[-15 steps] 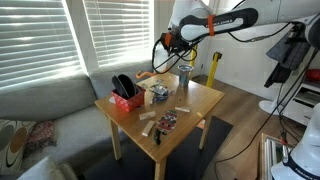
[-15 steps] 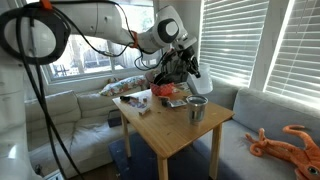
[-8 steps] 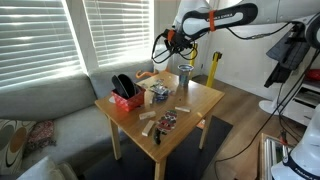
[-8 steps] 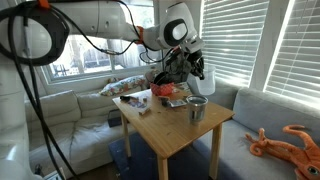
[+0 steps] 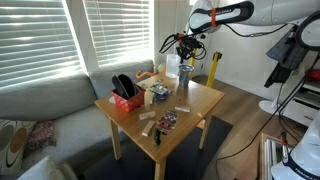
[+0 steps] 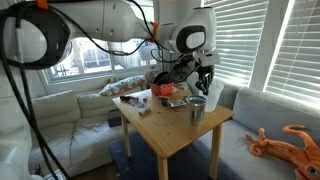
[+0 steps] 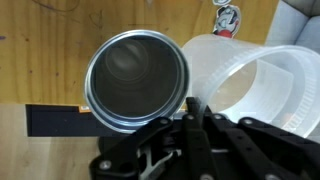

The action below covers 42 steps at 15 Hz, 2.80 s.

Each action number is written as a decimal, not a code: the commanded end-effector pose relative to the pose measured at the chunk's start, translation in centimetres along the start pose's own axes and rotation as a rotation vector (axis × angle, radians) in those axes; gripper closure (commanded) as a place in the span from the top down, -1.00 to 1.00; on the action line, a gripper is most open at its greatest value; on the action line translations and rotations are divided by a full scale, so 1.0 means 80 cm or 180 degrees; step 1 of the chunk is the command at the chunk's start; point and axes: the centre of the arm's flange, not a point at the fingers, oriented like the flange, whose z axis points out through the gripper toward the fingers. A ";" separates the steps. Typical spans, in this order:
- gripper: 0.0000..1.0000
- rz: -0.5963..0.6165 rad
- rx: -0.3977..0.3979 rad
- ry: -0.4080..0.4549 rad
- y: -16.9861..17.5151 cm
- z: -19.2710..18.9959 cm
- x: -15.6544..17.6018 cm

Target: Pick up the clear cup and pour all its contents onto the table, put the clear cup back on the table

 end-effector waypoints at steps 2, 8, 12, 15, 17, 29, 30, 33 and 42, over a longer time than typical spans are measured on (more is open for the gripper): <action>-0.98 0.0409 -0.0240 0.0172 -0.002 0.005 0.022; -0.91 0.0378 -0.0202 0.0186 0.008 0.014 0.029; -0.98 0.0377 -0.0174 0.0248 -0.003 0.018 0.030; -0.98 0.0361 -0.0132 0.0407 -0.012 0.012 0.031; -0.98 0.0285 -0.0062 0.0517 -0.022 0.004 0.030; -0.98 -0.0073 -0.0010 0.0449 -0.079 0.012 -0.011; -0.98 -0.0080 -0.0023 0.0449 -0.080 0.015 -0.012; -0.41 -0.0110 -0.0076 0.0431 -0.084 0.026 -0.015; 0.72 -0.0551 0.0294 0.0614 -0.038 -0.058 -0.071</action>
